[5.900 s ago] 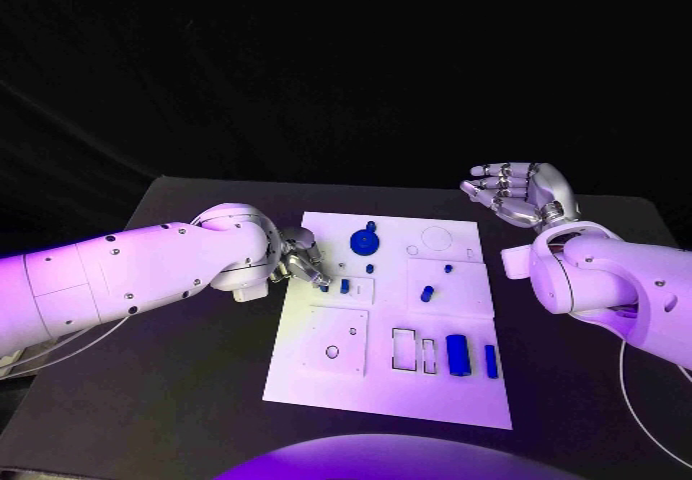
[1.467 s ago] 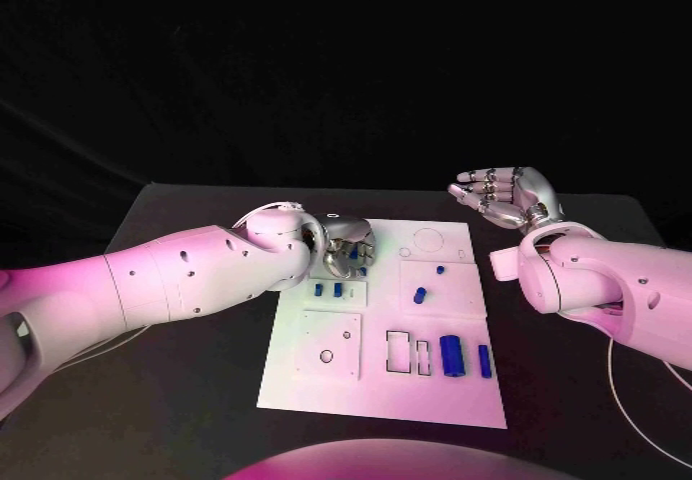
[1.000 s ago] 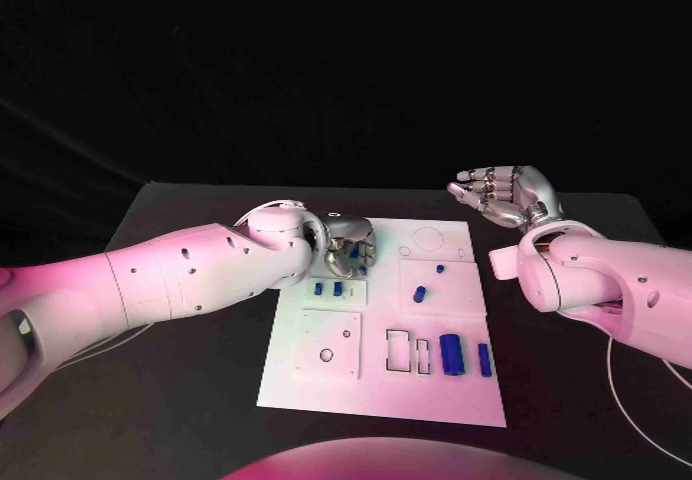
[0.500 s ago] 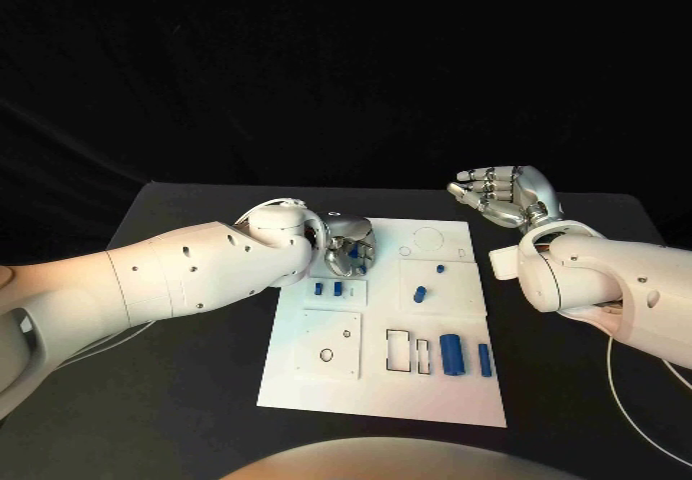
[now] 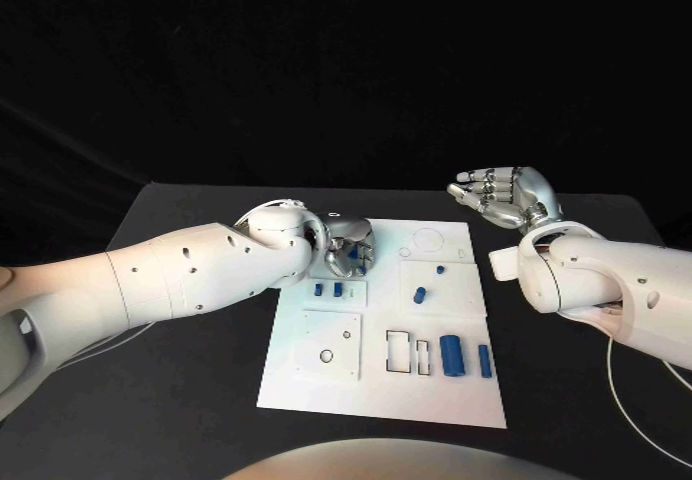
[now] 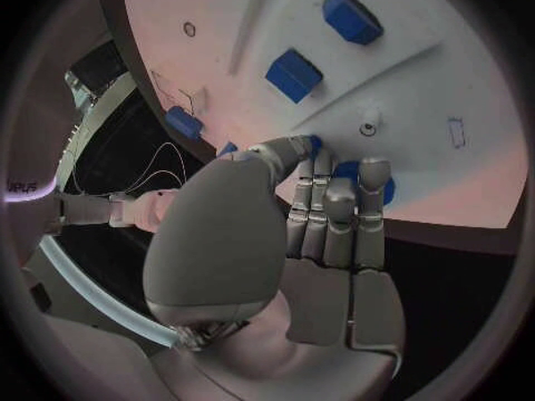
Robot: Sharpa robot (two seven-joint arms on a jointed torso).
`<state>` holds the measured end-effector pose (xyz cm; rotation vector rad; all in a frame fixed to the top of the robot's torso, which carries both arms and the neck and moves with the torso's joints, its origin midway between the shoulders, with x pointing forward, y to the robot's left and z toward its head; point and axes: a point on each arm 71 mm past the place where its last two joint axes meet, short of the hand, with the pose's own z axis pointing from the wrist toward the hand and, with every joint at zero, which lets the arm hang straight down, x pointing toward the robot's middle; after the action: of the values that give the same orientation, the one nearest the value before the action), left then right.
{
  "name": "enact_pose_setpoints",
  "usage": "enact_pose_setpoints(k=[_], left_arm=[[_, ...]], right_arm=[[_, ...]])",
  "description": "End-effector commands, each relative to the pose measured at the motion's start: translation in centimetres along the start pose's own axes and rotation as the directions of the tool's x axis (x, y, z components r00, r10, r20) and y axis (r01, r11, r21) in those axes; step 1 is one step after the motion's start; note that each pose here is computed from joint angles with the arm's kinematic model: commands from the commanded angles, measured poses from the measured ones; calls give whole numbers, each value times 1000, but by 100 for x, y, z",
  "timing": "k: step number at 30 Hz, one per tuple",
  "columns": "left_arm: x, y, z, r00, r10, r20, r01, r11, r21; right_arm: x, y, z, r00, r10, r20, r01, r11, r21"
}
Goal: Assemble the parts on the task board
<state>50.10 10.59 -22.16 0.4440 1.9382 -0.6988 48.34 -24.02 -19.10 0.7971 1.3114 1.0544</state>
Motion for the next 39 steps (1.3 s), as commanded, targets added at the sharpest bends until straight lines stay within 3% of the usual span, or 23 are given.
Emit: enact_pose_setpoints(k=[1,10,24,28,39], left_arm=[[77,16,-16,1000,-22,-18,22,1000,3],[25,-21,-103,994,-106,9,105,994,30],[-98,14,-279,980,-188,71,185,982,47],[-113,49,-338,978,-194,80,191,981,42],[-118,245,-479,984,-146,99,147,989,-4]], right_arm=[[21,12,-2,1000,-1,-20,1,1000,-14],[20,9,4,1000,-3,-19,3,1000,-16],[18,0,12,1000,-7,-18,7,1000,-21],[16,-4,10,1000,-7,-18,7,1000,-21],[13,-10,8,1000,-7,-19,7,1000,-19]])
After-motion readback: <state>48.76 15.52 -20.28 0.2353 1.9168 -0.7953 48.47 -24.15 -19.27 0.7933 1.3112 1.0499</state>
